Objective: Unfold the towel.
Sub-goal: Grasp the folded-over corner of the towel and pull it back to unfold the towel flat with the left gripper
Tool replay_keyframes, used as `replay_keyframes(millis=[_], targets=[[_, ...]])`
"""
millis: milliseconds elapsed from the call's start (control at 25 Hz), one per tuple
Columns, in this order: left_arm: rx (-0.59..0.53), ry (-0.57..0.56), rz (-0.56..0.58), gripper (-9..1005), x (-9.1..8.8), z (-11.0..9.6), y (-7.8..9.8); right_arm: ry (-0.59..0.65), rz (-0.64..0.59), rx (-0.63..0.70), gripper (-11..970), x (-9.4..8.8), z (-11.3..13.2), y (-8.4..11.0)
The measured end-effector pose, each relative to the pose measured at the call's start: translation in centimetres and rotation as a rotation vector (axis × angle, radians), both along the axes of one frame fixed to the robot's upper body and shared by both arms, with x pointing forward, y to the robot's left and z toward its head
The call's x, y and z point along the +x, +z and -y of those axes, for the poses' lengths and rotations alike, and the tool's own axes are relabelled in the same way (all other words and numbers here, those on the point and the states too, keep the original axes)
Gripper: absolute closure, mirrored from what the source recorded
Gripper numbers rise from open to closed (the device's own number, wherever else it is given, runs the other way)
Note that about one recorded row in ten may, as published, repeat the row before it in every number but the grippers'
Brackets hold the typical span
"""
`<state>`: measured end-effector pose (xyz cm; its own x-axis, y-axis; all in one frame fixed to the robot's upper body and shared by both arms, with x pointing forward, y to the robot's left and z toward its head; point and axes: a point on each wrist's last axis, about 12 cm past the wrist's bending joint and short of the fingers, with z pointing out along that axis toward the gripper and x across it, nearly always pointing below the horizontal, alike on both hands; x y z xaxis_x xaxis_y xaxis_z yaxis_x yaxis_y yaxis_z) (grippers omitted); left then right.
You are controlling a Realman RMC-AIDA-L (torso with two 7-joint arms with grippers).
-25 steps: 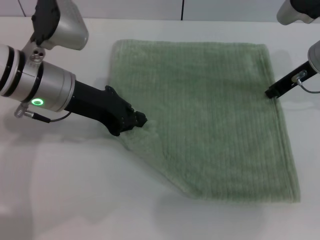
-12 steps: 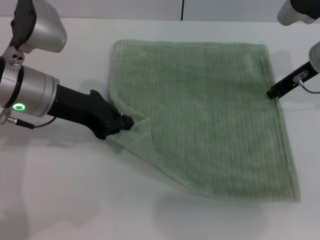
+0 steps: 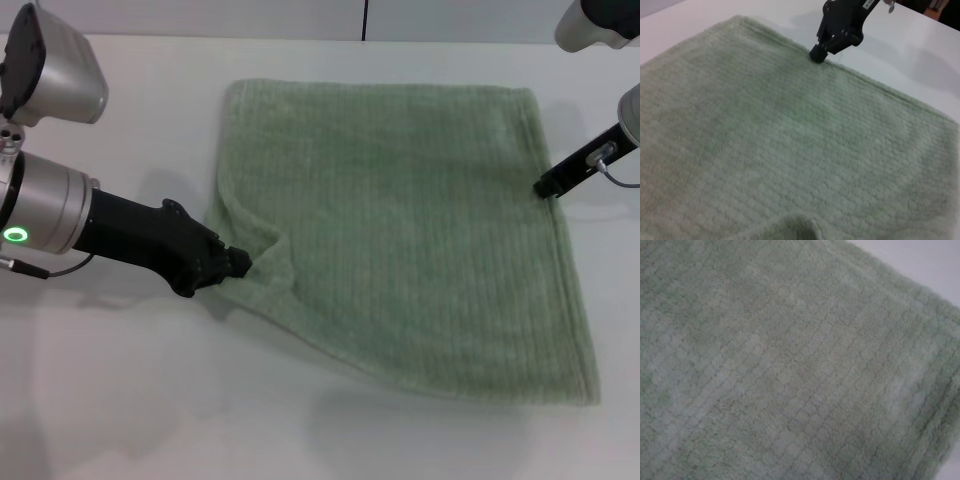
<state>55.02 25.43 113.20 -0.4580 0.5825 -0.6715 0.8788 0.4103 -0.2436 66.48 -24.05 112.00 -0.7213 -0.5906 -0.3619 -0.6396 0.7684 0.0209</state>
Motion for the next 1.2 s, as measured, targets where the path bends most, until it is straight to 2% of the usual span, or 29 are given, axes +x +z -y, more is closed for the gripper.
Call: replay_keyframes(millis=[400, 1200], targets=[[-0.034, 0.029, -0.023, 967, -0.9, -1.7, -0.6, 0.000, -0.001, -0.002, 960, 0.0, 0.0, 0.0], [-0.056, 0.065, -0.060, 968, -2.4, -2.7, -2.1, -0.001, -0.006, -0.003, 959, -0.1, 0.0, -0.2]])
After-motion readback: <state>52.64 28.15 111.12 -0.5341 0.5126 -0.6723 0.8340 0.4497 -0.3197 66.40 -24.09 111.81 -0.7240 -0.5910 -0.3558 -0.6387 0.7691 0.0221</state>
